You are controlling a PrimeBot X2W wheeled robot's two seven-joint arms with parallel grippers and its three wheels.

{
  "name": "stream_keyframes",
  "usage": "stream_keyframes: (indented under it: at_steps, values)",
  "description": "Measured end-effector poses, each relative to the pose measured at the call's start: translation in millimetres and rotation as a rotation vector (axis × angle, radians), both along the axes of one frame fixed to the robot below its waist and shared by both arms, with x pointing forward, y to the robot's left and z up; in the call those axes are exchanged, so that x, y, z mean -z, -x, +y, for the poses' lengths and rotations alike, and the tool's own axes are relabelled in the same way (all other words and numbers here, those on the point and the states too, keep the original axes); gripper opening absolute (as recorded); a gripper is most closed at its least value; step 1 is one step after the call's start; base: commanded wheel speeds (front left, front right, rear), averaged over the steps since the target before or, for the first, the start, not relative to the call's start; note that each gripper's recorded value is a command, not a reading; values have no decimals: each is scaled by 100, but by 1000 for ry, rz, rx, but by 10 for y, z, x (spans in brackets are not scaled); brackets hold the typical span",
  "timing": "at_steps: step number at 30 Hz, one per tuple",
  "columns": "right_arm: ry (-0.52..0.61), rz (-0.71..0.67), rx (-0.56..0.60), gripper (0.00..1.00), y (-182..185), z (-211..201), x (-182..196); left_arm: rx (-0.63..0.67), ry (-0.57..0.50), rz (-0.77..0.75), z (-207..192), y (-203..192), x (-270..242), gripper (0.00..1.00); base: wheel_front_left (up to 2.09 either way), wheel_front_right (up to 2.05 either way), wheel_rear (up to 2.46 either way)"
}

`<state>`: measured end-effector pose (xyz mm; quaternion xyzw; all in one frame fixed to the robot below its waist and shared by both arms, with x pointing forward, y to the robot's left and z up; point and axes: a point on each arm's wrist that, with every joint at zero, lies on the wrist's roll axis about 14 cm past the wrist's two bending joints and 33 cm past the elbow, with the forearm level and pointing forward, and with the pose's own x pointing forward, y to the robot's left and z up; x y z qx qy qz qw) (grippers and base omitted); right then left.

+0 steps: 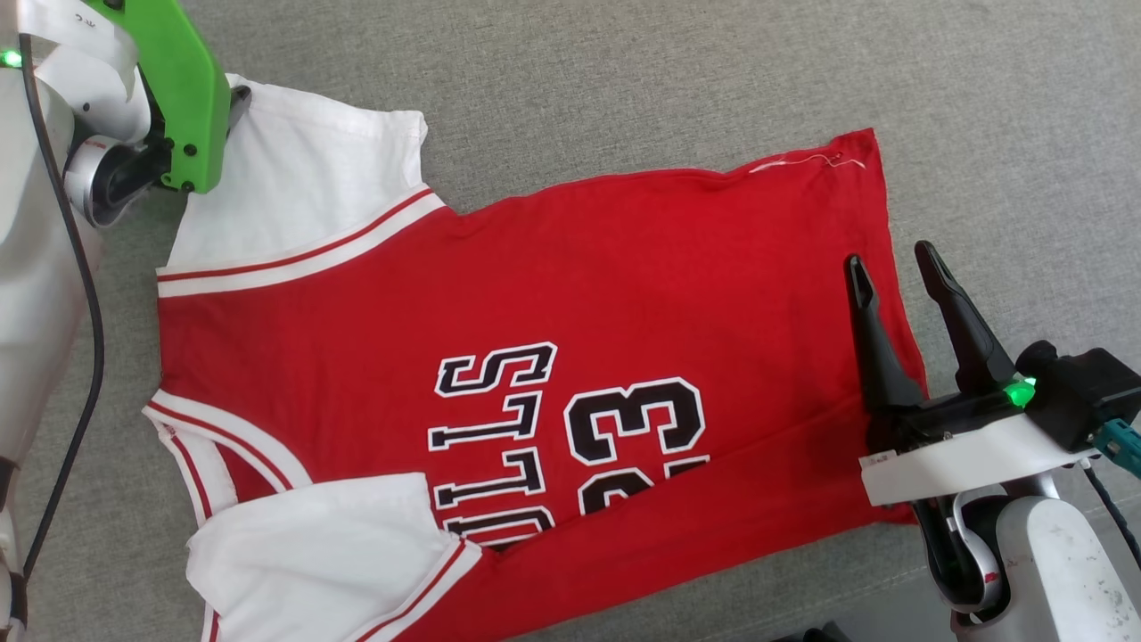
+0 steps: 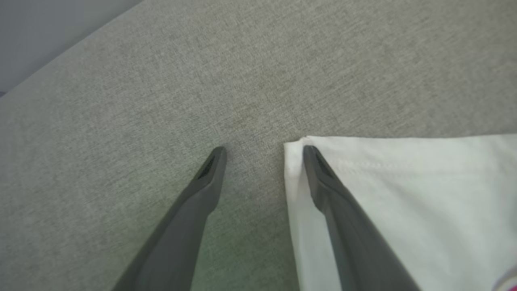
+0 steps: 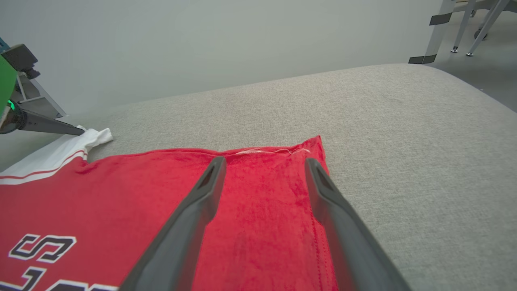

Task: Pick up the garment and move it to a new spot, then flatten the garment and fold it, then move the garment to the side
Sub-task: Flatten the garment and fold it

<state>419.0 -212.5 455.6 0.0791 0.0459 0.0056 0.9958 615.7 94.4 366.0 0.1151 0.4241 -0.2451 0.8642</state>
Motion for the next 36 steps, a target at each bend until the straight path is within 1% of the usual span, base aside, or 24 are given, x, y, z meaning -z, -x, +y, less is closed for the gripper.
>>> stream_keyframes:
  at_steps: [2,3,4,10,14,19,25,28,31,34,36]
  values:
    - [1,0,-1,100,-14,-1,5,-8,8,22,-10,16,40,100,0,0,0]
    - [1,0,-2,100,-23,0,7,-11,10,33,-15,20,48,45,0,0,0]
    - [2,0,-3,100,-32,4,11,-10,10,41,-23,21,47,0,0,0,0]
    - [8,-5,-7,100,-63,-8,-3,-13,84,77,-171,88,19,0,0,0,0]
    - [29,-4,-13,100,-65,-43,-49,-39,136,49,-187,89,-80,0,0,0,0]
    - [89,24,-30,100,-38,-141,-126,-73,187,10,-157,152,-231,0,0,0,0]
    - [180,130,-64,100,-13,-290,-169,-96,290,-66,-160,241,-627,0,0,0,0]
    - [170,204,-84,100,-64,-322,-165,-103,354,-92,-148,350,-820,0,0,0,0]
    - [178,265,-110,100,-147,-343,-184,-102,379,-130,-107,465,-983,0,0,0,0]
    - [228,326,-144,100,-239,-369,-188,-97,395,-168,-60,598,-1137,0,0,0,0]
    - [231,367,-162,100,-302,-356,-162,-98,402,-185,-18,694,-1219,0,0,0,0]
